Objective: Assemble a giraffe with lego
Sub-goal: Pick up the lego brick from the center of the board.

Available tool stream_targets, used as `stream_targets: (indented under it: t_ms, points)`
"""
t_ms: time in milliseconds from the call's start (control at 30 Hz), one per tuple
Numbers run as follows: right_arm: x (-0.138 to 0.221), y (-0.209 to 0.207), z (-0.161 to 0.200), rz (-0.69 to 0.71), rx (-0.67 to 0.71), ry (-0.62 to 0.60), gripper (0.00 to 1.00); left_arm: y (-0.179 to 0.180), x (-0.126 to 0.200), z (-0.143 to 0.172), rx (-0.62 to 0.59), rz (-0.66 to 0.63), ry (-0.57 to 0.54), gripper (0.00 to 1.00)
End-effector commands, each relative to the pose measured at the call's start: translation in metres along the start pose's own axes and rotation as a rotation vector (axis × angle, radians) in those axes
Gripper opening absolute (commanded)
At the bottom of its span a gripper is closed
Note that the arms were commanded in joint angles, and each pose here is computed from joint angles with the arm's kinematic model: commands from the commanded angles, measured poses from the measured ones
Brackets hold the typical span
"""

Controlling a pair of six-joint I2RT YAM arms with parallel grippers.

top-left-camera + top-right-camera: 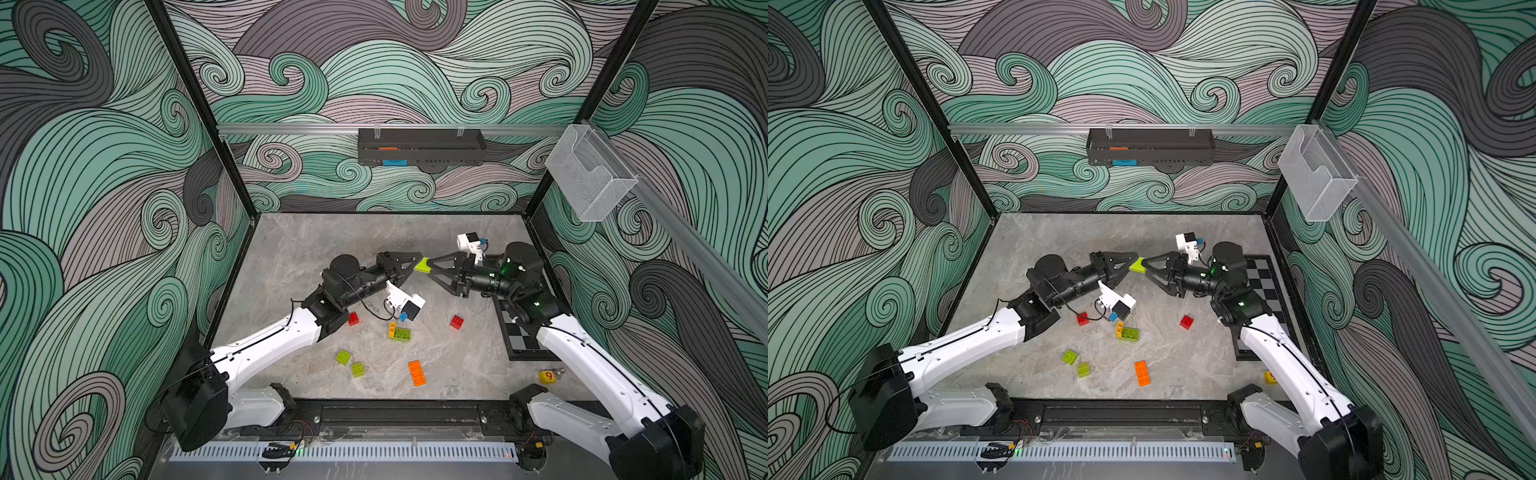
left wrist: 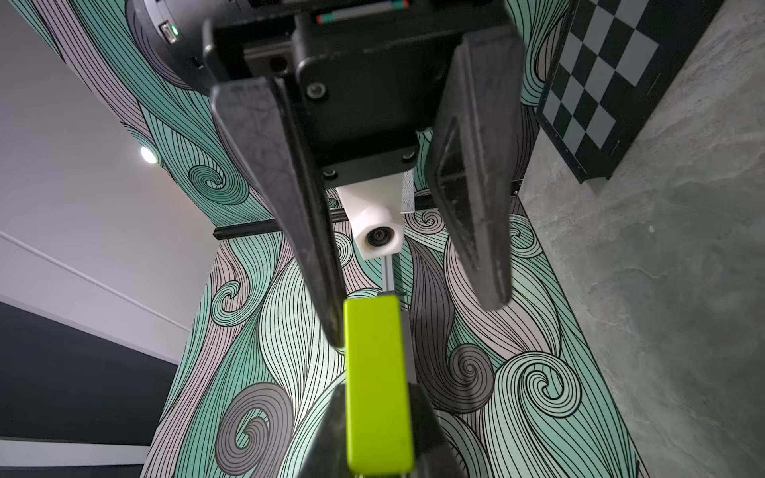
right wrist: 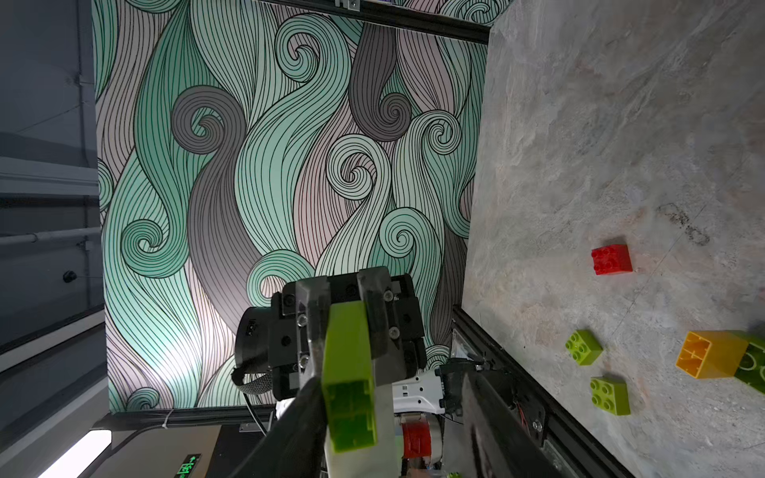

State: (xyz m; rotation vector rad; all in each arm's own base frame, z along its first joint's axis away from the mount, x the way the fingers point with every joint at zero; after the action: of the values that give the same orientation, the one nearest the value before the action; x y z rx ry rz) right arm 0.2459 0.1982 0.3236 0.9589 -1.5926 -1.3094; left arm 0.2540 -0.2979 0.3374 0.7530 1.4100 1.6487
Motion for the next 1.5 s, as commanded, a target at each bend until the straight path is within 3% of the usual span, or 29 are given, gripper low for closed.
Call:
stream_targets:
  t_ms: [0, 333, 633, 700, 833, 867, 900, 1000, 1067, 1133, 1333, 1467]
  points:
    - [0.001, 0.008, -0.001, -0.023, 0.039, 0.003, 0.51, 0.013, 0.006, -0.005, -0.032, -0.061, -0.029, 0.0]
    - [-0.005, 0.011, 0.002, -0.025, 0.047, 0.03, 0.32, 0.008, 0.001, -0.004, -0.007, -0.038, -0.026, 0.0]
    - [-0.013, 0.012, 0.008, -0.024, 0.043, 0.065, 0.25, 0.006, -0.002, 0.001, 0.008, -0.024, 0.002, 0.0]
    - [-0.015, 0.013, 0.009, -0.026, 0.044, 0.076, 0.21, 0.006, -0.002, 0.001, 0.008, -0.026, 0.006, 0.0]
    - [-0.017, 0.011, 0.008, -0.019, 0.042, 0.075, 0.0, 0.004, -0.001, 0.003, 0.012, -0.017, 0.021, 0.0]
    - [-0.017, 0.01, 0.008, -0.016, 0.041, 0.077, 0.0, 0.004, -0.001, 0.004, 0.011, -0.016, 0.027, 0.0]
    - [-0.016, 0.009, 0.008, -0.013, 0.042, 0.078, 0.0, 0.003, -0.001, 0.004, 0.01, -0.014, 0.032, 0.05]
    - [-0.014, 0.003, 0.01, 0.025, 0.051, 0.075, 0.0, 0.002, 0.003, 0.012, 0.008, -0.008, 0.094, 0.5]
    - [-0.011, -0.002, 0.012, 0.068, 0.064, 0.07, 0.0, 0.003, 0.007, 0.022, 0.025, -0.008, 0.162, 0.66]
    - [-0.008, -0.009, 0.015, 0.117, 0.076, 0.067, 0.0, 0.0, 0.016, 0.033, 0.055, 0.002, 0.223, 0.73]
    - [-0.007, -0.045, 0.03, 0.329, 0.103, 0.069, 0.0, -0.023, 0.062, 0.059, 0.085, 0.058, 0.356, 0.74]
    - [-0.018, -0.075, 0.043, 0.516, 0.148, 0.128, 0.0, -0.041, 0.094, 0.072, 0.184, 0.114, 0.459, 0.8]
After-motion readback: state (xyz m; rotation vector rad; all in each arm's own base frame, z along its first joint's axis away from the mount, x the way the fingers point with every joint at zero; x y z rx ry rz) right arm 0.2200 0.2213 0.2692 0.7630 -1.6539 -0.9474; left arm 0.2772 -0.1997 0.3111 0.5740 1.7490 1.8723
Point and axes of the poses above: each gripper's point midway between its finger pads, its own x axis back along the fingers, its own y axis along the line the jaws close on, z = x × y, the point moved 4 cm from there along x, back along the fingers, and after that the axes turned 1 degree about -x, right-handed, at the moved point
